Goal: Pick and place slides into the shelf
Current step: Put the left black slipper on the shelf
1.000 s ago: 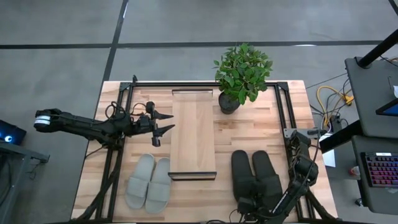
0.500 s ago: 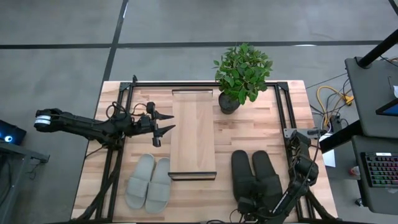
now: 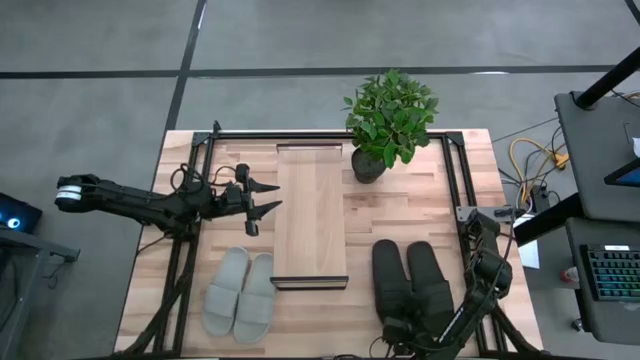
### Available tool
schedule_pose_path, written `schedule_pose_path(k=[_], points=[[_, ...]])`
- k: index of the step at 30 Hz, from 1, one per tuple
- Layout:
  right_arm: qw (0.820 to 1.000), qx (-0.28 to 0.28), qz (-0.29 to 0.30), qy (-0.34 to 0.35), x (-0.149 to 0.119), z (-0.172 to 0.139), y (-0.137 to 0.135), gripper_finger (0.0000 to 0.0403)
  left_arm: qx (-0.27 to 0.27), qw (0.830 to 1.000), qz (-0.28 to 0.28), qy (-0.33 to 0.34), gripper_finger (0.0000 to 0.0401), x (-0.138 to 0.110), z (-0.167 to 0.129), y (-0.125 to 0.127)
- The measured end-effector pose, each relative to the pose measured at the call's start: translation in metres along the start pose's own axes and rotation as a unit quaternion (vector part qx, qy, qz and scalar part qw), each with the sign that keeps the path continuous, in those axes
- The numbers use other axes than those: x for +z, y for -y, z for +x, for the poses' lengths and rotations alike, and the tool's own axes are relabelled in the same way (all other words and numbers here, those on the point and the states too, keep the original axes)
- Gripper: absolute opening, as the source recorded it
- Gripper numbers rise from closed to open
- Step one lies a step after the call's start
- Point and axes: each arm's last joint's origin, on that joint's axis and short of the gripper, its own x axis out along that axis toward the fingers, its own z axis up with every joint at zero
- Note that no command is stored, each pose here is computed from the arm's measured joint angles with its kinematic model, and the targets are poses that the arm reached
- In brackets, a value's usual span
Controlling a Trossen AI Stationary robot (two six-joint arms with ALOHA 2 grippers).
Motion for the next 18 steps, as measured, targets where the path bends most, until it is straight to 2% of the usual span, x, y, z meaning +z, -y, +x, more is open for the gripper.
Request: schedule_pose_path(k=[3,11,18], points=[[1.000,0.000,-0.001,0.000,0.000,0.000,0.000,0.0015,0.000,1.000,0.000,0.000,0.0162,0.000,0.000,0.000],[1.000,0.004,0.000,0.004,0.002,-0.004,0.001,0.0012,0.000,1.000,0.000,0.000,0.0162,0.000,0.000,0.000],[0.999,0.026,0.012,0.041,0.011,-0.020,0.009,0.0011,0.000,1.000,0.000,0.000,0.0162,0.000,0.000,0.000]])
